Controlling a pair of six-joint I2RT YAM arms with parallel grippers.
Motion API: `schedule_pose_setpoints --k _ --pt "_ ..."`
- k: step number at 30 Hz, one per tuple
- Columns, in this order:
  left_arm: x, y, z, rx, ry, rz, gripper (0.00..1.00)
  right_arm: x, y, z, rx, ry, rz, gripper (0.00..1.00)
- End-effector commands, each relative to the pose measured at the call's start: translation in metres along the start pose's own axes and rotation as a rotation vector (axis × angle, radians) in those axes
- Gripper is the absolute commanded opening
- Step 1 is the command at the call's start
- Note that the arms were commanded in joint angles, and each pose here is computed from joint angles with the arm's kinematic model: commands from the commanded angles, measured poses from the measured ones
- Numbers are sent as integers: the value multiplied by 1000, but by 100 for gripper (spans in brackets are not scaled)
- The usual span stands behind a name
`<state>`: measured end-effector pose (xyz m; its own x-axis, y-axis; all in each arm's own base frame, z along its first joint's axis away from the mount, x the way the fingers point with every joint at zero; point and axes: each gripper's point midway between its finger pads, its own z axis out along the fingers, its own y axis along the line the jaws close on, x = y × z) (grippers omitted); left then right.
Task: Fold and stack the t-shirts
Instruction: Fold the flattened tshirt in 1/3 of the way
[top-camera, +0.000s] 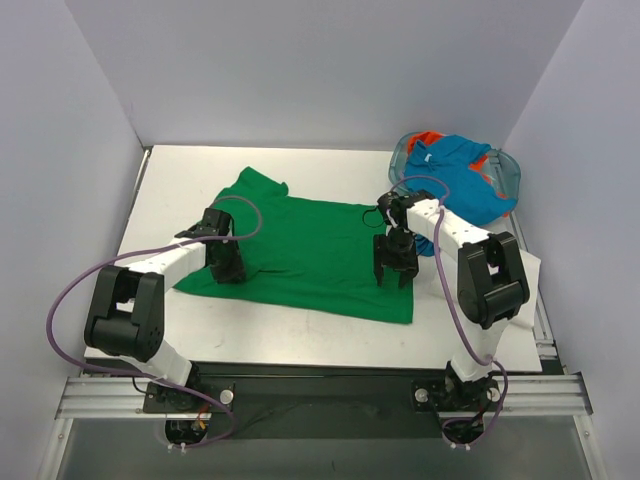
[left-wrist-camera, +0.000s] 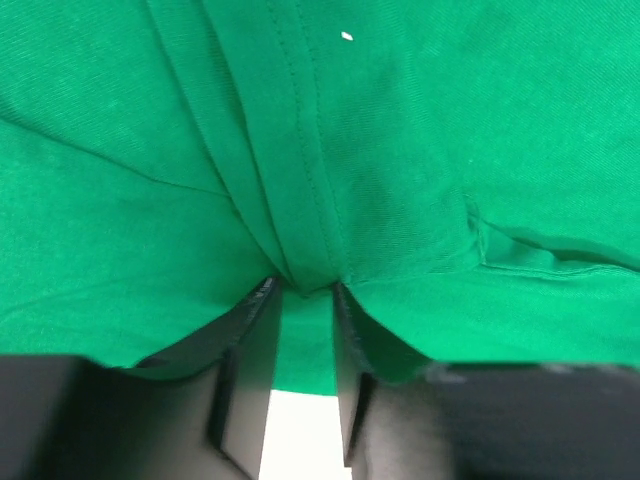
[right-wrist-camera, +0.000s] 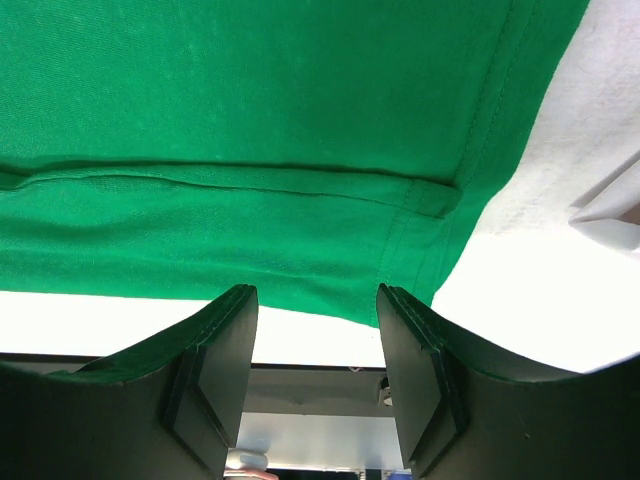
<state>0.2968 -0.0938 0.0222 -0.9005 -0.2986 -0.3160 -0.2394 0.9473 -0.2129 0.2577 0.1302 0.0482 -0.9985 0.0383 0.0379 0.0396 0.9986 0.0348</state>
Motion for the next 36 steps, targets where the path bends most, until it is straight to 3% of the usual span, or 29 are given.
schedule_pose_setpoints --k 1,7,8,12,36 --pt "-14 -15 -1 59 -39 6 35 10 -4 -14 8 11 11 52" --pt "-23 -19 -6 65 -60 14 21 9 -2 -13 5 14 16 52" --pt "-24 -21 -6 71 -67 16 13 8 -2 -13 5 15 17 52" --pt "-27 -28 -5 104 -65 32 0 7 -1 -13 1 12 20 52" --pt "-69 -78 6 173 -110 167 0 -12 5 -16 3 -5 17 52"
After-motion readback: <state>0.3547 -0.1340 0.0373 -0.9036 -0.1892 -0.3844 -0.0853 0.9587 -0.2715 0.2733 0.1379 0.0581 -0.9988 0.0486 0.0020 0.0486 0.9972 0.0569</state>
